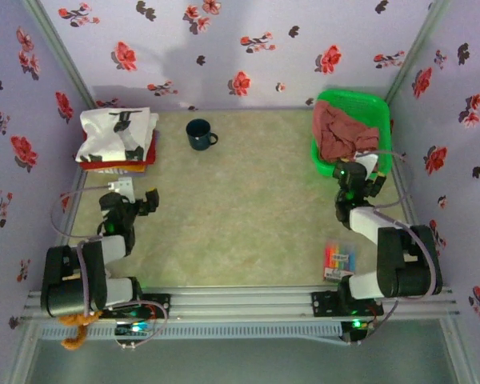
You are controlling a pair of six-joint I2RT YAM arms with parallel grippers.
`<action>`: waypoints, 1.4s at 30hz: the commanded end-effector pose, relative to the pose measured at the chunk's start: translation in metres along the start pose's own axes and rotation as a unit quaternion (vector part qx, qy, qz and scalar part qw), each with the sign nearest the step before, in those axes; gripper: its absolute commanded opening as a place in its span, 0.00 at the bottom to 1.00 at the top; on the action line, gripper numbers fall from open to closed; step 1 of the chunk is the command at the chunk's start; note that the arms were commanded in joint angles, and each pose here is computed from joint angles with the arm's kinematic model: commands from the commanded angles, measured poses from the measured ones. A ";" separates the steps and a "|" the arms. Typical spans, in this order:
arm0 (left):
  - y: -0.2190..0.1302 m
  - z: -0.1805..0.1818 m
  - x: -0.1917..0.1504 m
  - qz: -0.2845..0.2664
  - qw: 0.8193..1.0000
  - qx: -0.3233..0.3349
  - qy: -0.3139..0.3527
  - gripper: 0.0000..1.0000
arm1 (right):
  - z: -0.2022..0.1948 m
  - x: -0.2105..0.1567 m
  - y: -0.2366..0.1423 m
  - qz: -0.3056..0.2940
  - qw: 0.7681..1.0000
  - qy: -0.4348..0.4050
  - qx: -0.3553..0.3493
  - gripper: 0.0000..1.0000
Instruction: Fold and stack the t-shirts
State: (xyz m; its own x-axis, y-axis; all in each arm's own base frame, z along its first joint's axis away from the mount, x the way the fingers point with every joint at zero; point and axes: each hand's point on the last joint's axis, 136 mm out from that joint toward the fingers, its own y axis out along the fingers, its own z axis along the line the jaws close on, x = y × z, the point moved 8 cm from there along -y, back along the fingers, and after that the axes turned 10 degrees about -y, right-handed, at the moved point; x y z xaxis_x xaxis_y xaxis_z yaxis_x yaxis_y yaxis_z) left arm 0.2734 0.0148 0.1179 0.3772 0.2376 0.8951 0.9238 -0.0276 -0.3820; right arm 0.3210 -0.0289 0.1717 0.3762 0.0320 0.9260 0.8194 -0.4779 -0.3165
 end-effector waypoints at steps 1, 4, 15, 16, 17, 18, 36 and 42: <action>0.005 -0.004 0.034 -0.077 0.997 -0.005 0.004 0.99 | -0.007 0.001 -0.007 0.001 1.000 0.025 0.015 0.99; 0.013 -0.003 0.030 -0.068 0.998 -0.005 0.004 1.00 | -0.014 -0.013 -0.012 0.007 0.999 0.039 -0.001 0.99; 0.025 -0.002 0.011 -0.060 0.998 -0.030 0.014 0.99 | 0.012 -0.046 -0.002 -0.012 0.995 0.007 0.096 0.99; 0.028 -0.002 0.012 -0.053 0.998 -0.027 0.013 0.99 | 0.014 -0.048 -0.001 -0.010 0.995 0.003 0.104 0.99; 0.031 -0.001 0.013 -0.042 0.999 -0.021 0.010 0.99 | 0.017 -0.052 0.001 -0.010 0.993 0.000 0.115 0.99; 0.038 0.000 0.020 -0.038 0.999 -0.006 0.006 0.99 | 0.018 -0.055 0.003 -0.017 0.993 -0.001 0.114 0.99; 0.044 -0.006 0.022 -0.031 0.998 0.041 0.023 0.99 | 0.022 -0.052 0.009 0.006 0.993 -0.007 0.116 0.99; 0.044 -0.006 0.022 -0.031 0.998 0.041 0.022 1.00 | 0.021 -0.052 0.008 0.005 0.993 -0.005 0.119 0.99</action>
State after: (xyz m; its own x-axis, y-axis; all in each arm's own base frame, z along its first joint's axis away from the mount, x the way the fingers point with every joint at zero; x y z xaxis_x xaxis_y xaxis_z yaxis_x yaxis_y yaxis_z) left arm 0.3212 0.0116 0.1206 0.3308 0.2086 0.9203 0.9365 0.0477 -0.3474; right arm 0.3139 -0.0152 0.1127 0.4003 0.0229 0.9161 0.8865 -0.2629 -0.3808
